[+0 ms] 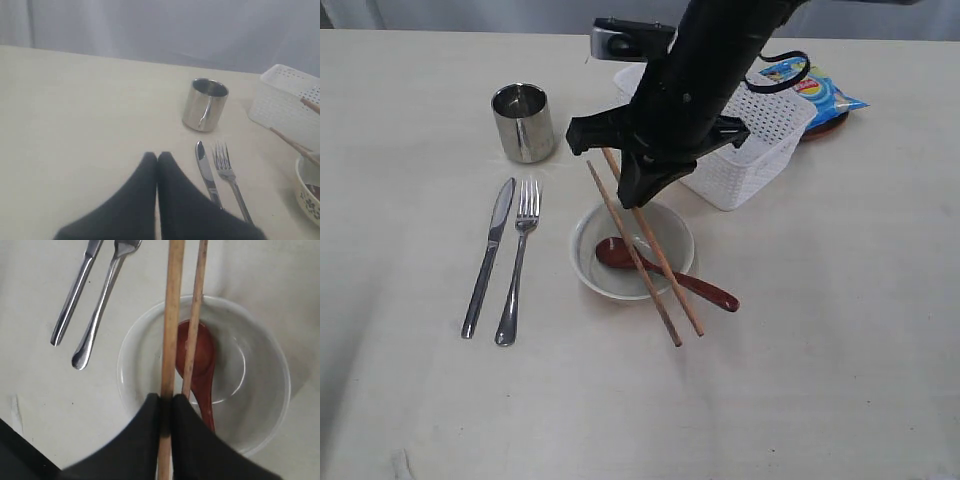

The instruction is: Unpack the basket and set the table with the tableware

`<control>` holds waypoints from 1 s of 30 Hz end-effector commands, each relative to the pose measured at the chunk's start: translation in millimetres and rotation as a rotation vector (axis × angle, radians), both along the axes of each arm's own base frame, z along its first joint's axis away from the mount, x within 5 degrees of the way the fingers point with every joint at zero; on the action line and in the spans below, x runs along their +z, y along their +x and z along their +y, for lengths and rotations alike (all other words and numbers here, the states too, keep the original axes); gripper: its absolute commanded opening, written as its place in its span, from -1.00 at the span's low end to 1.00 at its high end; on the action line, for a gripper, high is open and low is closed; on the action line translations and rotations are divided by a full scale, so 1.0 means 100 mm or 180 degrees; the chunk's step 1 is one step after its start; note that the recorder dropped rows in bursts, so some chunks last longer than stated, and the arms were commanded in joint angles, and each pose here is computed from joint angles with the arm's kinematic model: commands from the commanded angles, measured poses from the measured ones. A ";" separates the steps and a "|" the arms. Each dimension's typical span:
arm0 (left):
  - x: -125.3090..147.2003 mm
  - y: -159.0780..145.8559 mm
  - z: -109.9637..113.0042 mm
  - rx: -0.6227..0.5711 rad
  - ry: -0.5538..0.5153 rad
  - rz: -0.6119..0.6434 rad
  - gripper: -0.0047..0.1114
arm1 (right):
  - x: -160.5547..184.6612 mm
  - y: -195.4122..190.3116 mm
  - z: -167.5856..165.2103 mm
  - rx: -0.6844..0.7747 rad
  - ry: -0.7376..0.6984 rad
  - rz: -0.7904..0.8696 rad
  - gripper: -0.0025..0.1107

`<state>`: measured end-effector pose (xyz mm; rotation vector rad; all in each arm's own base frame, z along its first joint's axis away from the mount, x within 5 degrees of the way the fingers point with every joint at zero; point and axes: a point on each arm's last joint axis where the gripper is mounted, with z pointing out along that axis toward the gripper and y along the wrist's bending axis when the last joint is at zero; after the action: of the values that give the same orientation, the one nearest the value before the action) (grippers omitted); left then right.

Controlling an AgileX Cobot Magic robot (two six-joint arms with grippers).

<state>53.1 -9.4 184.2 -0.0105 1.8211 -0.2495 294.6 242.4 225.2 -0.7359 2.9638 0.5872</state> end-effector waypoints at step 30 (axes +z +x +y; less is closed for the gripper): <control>0.00 0.00 0.00 0.0004 0.0002 -0.0038 -0.92 | -0.32 0.21 0.10 -0.0085 -0.0218 0.0063 -0.96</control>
<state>53.1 -9.4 184.2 -0.0105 1.8211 -0.2495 314.1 251.3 191.4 -0.6893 3.0351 0.4868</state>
